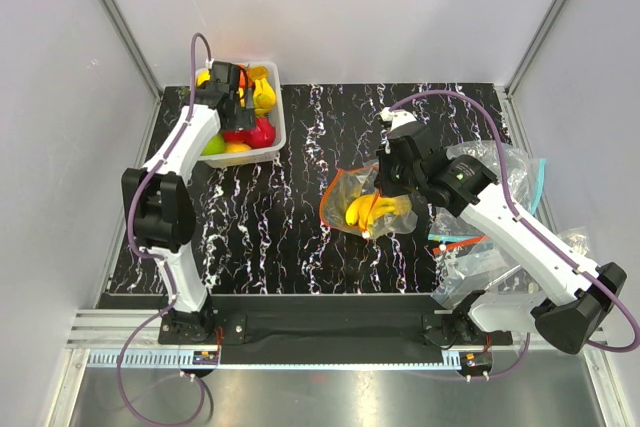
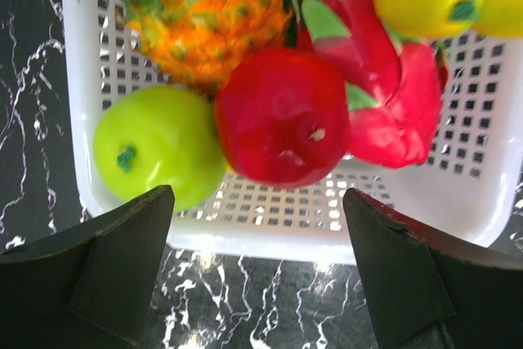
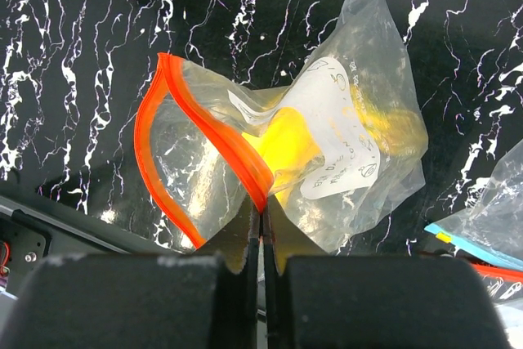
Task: Place the food in the zip-top bag and seal the zipper
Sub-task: Pick up the fake fruit from the bin.
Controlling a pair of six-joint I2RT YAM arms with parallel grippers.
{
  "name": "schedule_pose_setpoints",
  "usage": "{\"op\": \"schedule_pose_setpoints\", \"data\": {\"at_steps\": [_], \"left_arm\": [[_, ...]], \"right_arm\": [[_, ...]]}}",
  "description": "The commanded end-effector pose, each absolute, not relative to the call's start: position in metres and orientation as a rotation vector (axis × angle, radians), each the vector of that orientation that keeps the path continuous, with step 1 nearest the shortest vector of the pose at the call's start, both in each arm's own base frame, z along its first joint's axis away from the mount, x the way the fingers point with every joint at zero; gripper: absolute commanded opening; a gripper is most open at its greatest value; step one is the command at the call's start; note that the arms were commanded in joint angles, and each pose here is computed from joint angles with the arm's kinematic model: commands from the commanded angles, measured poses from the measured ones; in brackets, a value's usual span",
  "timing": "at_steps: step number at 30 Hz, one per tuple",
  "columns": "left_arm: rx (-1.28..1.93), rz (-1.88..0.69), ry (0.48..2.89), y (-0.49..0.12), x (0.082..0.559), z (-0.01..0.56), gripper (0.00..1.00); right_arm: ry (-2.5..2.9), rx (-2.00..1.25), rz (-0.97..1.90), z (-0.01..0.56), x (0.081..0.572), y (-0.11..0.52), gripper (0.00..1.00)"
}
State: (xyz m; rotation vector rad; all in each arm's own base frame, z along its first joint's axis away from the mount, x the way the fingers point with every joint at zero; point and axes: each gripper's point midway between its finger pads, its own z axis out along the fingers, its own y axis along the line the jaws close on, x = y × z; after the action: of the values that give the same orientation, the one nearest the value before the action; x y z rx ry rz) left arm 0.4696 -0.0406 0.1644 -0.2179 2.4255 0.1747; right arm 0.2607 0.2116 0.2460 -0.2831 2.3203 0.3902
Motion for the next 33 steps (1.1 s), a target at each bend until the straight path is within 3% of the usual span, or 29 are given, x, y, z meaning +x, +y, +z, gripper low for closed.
{"op": "schedule_pose_setpoints", "data": {"at_steps": [1,10,13,15,17,28,33], "left_arm": [[-0.202,0.122,2.326,-0.047,0.499,0.186,0.89],[-0.191,0.113,2.419,-0.049,0.510,0.149,0.81],[-0.186,0.109,2.440,-0.050,0.511,0.139,0.69],[-0.180,0.098,2.451,-0.051,0.508,0.141,0.48],[-0.190,0.078,2.427,-0.053,0.503,0.154,0.36],[-0.199,-0.221,2.219,-0.078,0.454,0.240,0.32],[-0.093,-0.587,2.129,-0.134,0.404,0.278,0.31]], "right_arm": [[2.254,-0.297,0.435,0.260,0.269,0.220,0.00],[2.257,-0.303,0.435,0.258,0.269,0.221,0.00],[2.261,-0.302,0.431,0.256,0.269,0.220,0.00],[2.261,-0.301,0.433,0.255,0.268,0.220,0.00],[2.264,-0.300,0.436,0.254,0.268,0.220,0.00],[2.250,-0.289,0.454,0.261,0.266,0.220,0.00],[2.238,-0.280,0.439,0.264,0.270,0.219,0.00]]}}
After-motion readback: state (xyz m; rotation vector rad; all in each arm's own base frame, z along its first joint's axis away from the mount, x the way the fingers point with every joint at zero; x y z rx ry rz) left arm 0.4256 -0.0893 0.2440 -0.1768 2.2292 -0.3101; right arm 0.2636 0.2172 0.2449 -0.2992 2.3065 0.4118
